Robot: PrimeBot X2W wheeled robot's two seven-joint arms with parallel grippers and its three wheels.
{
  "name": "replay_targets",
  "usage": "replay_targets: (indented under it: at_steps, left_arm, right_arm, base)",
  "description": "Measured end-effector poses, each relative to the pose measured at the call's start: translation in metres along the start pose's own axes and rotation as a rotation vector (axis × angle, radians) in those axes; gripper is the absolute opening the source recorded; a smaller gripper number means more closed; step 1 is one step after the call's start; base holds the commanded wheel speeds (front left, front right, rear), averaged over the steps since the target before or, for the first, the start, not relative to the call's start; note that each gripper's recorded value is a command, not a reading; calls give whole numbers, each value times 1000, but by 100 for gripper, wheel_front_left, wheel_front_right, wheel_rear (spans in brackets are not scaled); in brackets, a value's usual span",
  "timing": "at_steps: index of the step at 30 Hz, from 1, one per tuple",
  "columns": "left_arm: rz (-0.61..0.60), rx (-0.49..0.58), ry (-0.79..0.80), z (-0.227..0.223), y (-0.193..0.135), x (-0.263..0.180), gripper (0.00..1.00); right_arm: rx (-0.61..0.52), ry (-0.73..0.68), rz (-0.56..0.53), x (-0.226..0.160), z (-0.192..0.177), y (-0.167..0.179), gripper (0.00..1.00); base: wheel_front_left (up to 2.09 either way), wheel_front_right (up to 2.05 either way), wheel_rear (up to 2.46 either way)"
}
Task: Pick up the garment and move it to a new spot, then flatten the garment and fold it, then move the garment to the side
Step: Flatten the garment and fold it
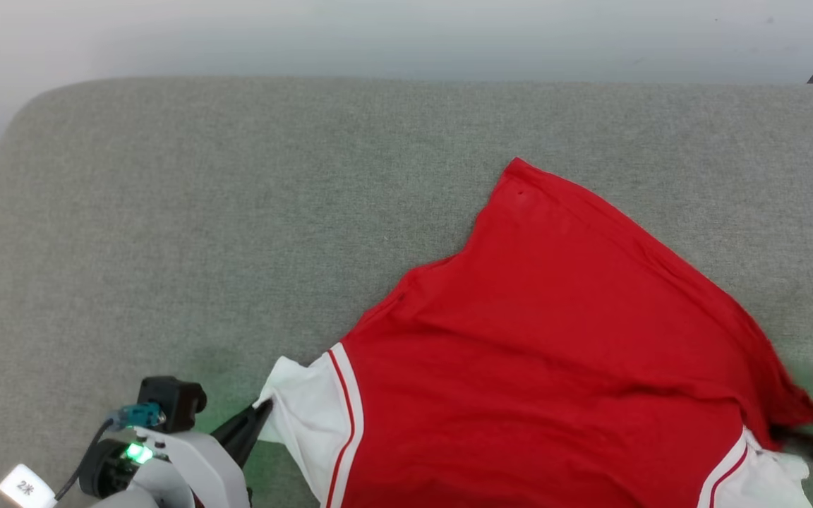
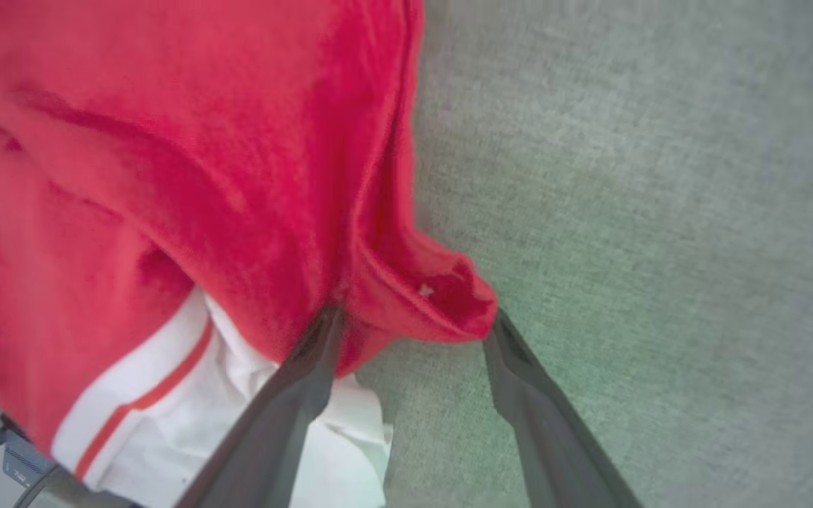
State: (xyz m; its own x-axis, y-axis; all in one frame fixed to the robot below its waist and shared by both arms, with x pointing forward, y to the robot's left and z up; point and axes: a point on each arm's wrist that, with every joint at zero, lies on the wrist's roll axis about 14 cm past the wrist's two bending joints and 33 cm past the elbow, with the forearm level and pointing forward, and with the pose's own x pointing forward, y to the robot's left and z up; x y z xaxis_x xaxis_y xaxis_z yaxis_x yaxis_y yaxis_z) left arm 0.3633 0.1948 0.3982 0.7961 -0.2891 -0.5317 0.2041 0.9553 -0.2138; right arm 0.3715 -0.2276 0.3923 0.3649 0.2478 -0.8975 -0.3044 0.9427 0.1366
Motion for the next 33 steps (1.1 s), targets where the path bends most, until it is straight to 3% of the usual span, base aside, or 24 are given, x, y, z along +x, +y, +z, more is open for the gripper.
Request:
replay_targets:
  at_steps: [5,11,19,27,33]
  left_arm:
    - [0,-5,-4,-1,-1,-3,0]
    - [-5,-11,-15,0,-6,-5,0]
    - [-11,-18,-27,2,-8,-4,0]
    - [-16,-28,-26,0,-8,0,0]
    - [-2,-40,-12,-6,-3,1,0]
  right_arm:
    - [-64,-108,-20,-29,40,2,100]
    - [-214,-363,1,-57,119,36,100]
    - [-427,-540,66,-38,199,93,100]
    - [-551,-485,67,20,242,115,100]
    - [-579,-364,95,64,248,127,100]
  base:
    - [0,0,0]
    - [0,0,0]
    - [0,0,0]
    - [0,0,0]
    - [0,0,0]
